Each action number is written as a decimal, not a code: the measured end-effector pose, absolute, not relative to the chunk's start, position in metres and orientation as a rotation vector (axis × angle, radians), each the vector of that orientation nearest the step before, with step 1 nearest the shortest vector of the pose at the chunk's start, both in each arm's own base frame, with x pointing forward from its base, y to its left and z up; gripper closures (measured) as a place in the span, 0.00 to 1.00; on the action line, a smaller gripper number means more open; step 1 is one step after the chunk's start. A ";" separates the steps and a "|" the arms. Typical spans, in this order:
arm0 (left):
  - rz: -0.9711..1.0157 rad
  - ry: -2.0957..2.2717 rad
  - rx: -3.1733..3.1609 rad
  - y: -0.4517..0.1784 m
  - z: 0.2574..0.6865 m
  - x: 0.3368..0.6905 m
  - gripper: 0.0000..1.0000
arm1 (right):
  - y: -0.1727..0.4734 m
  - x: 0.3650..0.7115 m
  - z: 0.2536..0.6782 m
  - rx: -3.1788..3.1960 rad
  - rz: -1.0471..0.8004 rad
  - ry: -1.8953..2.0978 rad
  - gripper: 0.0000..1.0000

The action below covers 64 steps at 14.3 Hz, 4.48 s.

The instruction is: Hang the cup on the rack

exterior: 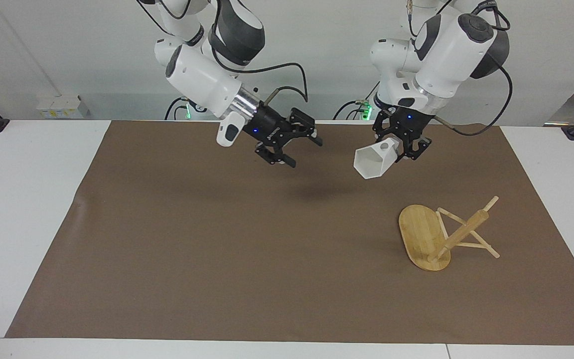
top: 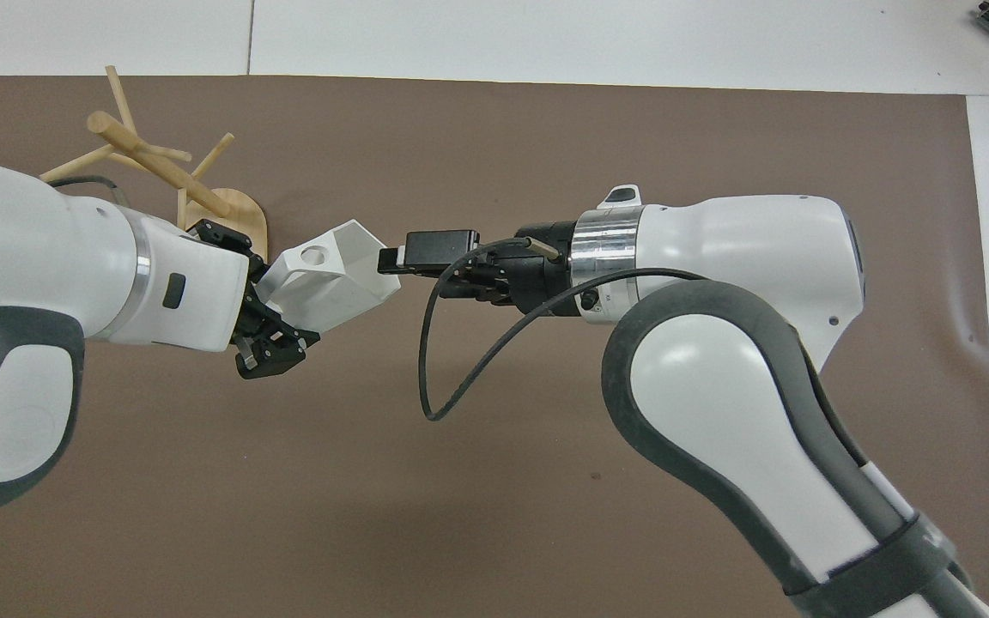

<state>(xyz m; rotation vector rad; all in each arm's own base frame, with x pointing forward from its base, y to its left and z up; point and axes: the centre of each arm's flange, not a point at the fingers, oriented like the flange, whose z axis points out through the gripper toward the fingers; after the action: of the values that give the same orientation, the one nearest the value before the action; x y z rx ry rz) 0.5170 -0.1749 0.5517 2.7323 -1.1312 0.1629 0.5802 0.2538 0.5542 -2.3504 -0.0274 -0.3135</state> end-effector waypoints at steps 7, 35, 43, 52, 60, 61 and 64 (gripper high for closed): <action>0.164 -0.872 2.848 -0.146 0.495 0.561 0.30 | 0.096 0.613 0.557 -2.767 -0.525 -0.213 0.00; 0.203 0.074 2.852 -0.104 0.485 0.622 0.30 | -0.044 0.562 0.608 -3.129 -0.105 -0.064 0.00; 0.169 0.184 2.846 -0.085 0.480 0.624 0.30 | -0.053 0.565 0.610 -3.132 -0.157 -0.039 0.00; 0.150 0.208 2.847 -0.078 0.479 0.624 0.08 | -0.080 0.563 0.607 -3.136 -0.171 -0.022 0.00; 0.153 -0.015 2.928 -0.029 0.529 0.598 0.00 | -0.086 0.562 0.604 -3.133 -0.162 0.066 0.00; 0.160 -0.066 2.954 -0.021 0.539 0.592 0.00 | -0.086 0.562 0.604 -3.133 -0.161 0.080 0.00; 0.178 -0.157 3.026 -0.013 0.564 0.577 0.00 | -0.086 0.562 0.603 -3.132 -0.159 0.088 0.00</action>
<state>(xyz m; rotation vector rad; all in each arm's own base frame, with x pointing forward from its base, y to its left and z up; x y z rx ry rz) 0.5770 -0.0134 0.5639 3.0260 -0.1569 0.1776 0.5619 -0.0864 0.6032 -3.1321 0.0876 -0.1586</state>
